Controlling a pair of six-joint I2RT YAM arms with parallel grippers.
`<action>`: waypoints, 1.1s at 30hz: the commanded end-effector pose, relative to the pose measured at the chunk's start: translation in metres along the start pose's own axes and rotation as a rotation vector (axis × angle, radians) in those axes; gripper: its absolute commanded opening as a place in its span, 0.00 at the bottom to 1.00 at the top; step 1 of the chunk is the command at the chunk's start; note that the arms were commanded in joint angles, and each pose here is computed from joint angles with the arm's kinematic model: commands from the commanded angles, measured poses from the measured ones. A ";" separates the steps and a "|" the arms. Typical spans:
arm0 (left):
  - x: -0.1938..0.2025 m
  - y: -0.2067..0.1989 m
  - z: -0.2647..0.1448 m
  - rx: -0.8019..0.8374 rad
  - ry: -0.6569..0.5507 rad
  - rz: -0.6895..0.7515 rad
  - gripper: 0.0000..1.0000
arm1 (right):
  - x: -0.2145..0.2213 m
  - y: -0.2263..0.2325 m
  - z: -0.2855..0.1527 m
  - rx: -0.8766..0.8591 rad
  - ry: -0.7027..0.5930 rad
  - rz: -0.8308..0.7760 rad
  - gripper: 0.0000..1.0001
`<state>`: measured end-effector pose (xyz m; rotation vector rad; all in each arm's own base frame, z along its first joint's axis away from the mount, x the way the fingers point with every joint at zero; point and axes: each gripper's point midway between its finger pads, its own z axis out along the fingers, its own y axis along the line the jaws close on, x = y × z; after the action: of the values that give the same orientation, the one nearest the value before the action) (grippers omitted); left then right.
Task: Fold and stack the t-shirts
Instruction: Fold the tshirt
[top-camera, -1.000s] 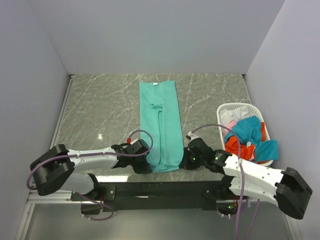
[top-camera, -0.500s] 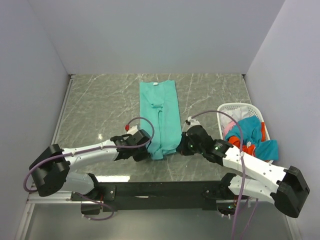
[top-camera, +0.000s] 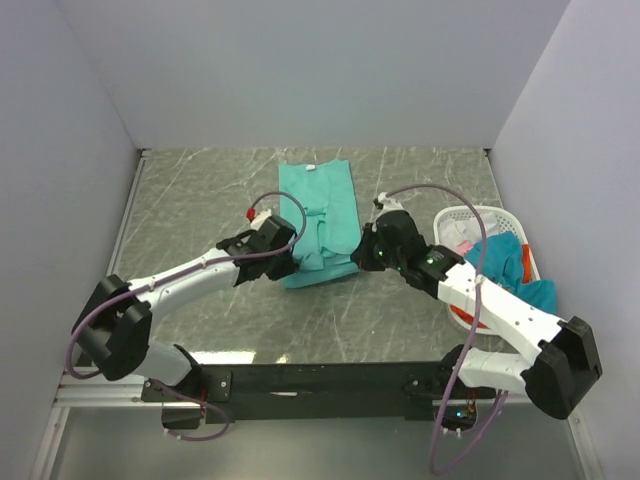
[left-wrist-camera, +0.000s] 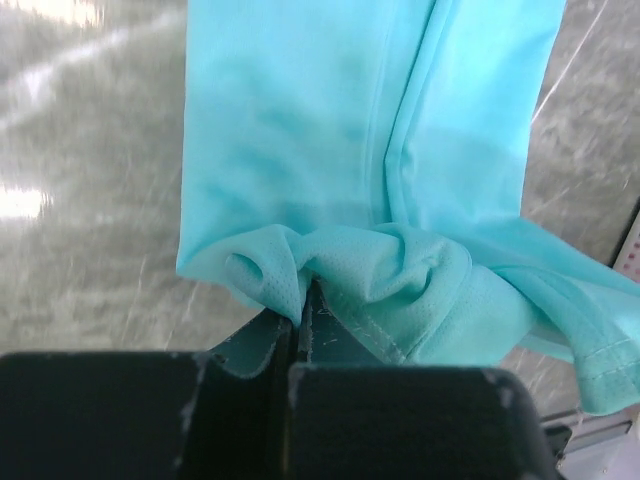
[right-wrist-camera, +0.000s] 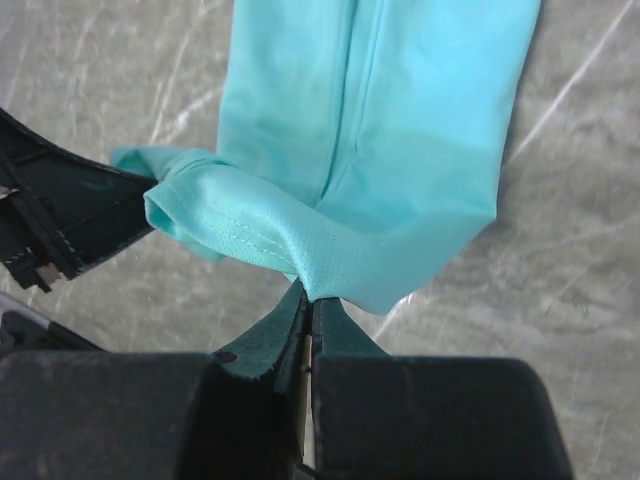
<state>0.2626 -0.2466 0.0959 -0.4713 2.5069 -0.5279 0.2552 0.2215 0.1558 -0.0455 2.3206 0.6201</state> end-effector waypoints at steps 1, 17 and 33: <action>-0.028 -0.014 0.003 0.027 -0.046 0.043 0.01 | -0.035 0.009 0.004 -0.009 -0.066 -0.030 0.00; -0.090 -0.025 0.047 -0.030 -0.078 0.069 0.01 | -0.092 -0.005 0.055 0.048 -0.035 0.002 0.00; -0.130 -0.026 0.096 -0.026 -0.057 0.075 0.01 | -0.115 -0.026 0.112 0.085 0.014 0.021 0.00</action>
<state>0.4095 -0.2335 0.0783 -0.4411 2.4965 -0.4103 0.4006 0.2329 0.1370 0.0250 2.4077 0.5299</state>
